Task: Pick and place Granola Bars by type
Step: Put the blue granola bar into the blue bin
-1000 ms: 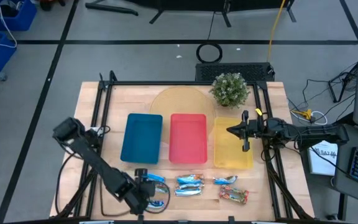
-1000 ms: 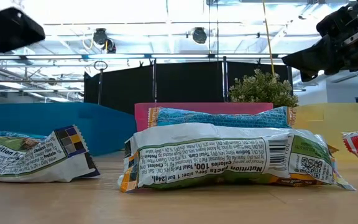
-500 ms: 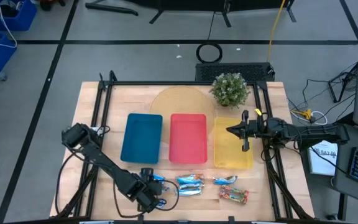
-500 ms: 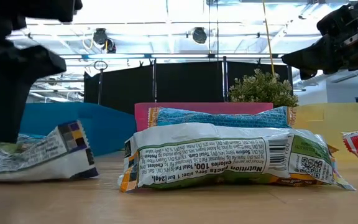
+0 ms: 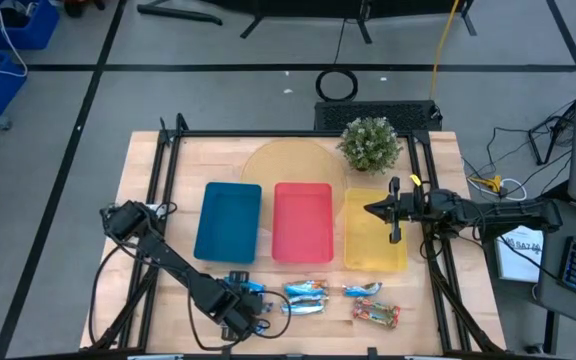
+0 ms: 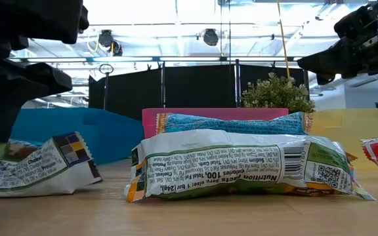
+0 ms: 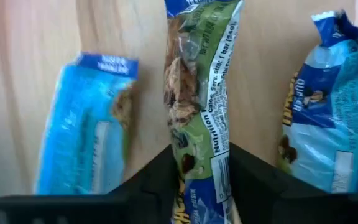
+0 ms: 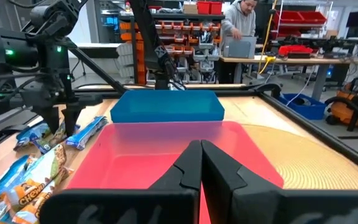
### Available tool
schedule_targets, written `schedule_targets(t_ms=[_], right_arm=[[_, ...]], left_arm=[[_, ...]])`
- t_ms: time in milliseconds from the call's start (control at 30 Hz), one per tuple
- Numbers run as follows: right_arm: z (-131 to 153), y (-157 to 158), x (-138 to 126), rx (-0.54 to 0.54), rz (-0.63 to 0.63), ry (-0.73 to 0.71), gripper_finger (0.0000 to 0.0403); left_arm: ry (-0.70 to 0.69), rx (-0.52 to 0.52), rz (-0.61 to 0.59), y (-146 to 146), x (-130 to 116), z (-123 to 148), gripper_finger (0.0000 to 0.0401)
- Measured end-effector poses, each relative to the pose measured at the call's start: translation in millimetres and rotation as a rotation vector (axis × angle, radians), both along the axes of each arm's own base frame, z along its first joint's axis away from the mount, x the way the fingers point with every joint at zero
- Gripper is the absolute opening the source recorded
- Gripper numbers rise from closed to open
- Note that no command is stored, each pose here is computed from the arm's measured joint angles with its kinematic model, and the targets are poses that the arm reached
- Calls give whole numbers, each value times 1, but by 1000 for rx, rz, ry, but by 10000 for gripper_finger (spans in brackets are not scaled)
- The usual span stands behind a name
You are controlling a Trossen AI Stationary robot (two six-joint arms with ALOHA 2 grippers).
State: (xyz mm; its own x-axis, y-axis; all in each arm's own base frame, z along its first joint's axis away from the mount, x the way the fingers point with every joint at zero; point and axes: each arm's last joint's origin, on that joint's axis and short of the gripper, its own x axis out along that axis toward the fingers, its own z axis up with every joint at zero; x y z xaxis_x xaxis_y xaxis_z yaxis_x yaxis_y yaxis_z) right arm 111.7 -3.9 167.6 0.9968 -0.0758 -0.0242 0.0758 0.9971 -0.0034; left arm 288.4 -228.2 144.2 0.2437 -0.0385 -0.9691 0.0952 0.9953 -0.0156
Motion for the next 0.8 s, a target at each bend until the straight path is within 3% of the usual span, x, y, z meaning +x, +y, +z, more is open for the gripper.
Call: schedule_targets(t_ms=[200,333,467,600,700,800], right_arm=[[-1,0,0,17,0,13,0],[-2,0,1,16,0,17,0],[-2,0,1,17,0,20,0],[-3,0,1,25,1,29,0],[-4,0,2,25,0,40,0],[-5,0,3,21,1,51,0]], left_arm=[[-86,-4,-45,1,-2,37,45],[-153,38,-53,9,-12,75,39],[-224,193,-23,34,-38,118,45],[-264,379,96,77,-63,143,43],[-273,391,178,107,-71,142,34],[-225,372,211,130,-74,117,33]])
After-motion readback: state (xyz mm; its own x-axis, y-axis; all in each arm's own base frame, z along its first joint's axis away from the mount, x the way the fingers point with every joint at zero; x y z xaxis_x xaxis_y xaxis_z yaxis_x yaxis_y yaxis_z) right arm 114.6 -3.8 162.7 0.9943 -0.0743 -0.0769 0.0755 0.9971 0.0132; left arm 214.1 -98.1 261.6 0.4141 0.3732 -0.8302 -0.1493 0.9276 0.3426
